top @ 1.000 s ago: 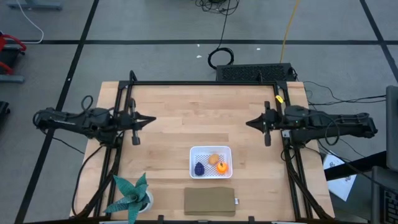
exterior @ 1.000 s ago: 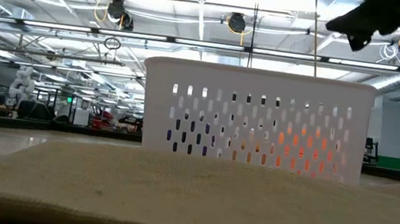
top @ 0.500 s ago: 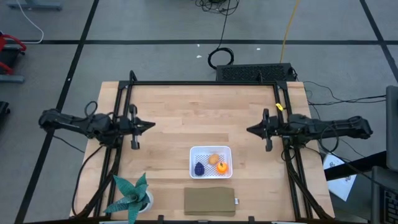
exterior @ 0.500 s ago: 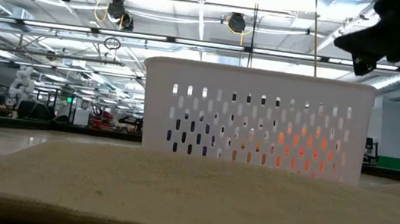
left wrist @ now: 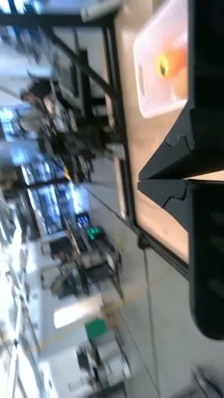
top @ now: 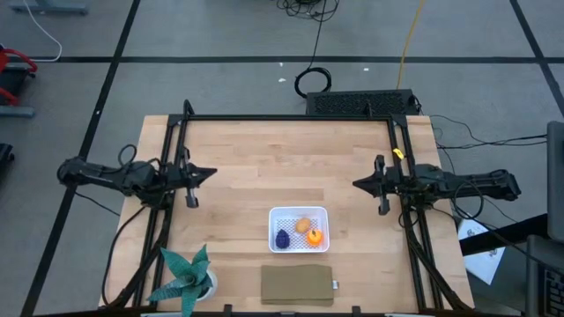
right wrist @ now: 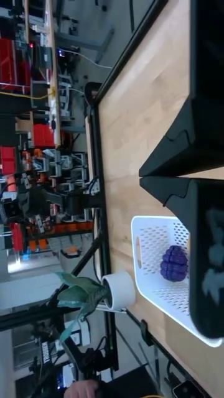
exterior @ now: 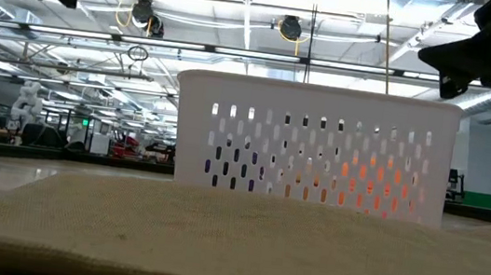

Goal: Pick and placing Produce into tupperware
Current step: Return to Home Position

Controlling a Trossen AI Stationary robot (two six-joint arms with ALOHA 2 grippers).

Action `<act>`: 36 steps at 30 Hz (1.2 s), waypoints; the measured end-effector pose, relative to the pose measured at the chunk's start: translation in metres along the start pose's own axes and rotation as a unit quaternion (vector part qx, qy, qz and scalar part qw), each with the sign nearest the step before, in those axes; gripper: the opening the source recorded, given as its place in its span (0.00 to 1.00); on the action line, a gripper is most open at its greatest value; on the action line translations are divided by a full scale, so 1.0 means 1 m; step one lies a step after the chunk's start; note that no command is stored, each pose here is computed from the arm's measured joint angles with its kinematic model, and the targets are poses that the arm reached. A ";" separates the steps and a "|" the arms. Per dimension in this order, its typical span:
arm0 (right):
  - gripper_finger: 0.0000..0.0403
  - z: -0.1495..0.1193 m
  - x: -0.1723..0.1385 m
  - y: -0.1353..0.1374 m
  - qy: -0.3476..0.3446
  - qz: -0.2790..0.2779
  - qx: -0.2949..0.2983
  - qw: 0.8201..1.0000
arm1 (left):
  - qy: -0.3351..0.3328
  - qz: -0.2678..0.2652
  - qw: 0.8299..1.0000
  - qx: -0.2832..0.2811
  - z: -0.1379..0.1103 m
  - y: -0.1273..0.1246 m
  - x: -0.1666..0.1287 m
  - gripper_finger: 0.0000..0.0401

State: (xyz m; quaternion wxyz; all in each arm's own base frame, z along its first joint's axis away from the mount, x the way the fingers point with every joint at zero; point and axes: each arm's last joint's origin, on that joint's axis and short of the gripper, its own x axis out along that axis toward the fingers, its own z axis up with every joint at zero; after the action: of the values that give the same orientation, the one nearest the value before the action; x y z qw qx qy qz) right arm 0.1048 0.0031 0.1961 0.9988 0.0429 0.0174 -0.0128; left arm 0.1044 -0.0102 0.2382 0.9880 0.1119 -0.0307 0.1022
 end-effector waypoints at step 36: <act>0.00 -0.016 0.002 -0.005 0.012 0.000 0.011 1.000 | 0.079 0.005 0.997 0.019 -0.040 -0.006 -0.002 0.00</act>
State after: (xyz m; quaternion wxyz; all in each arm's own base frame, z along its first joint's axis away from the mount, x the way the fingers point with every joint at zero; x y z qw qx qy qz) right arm 0.1061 -0.0001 0.1795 0.9980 0.0538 0.0291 -0.0129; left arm 0.1057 -0.0076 0.1978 0.9845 0.1222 0.0488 0.1161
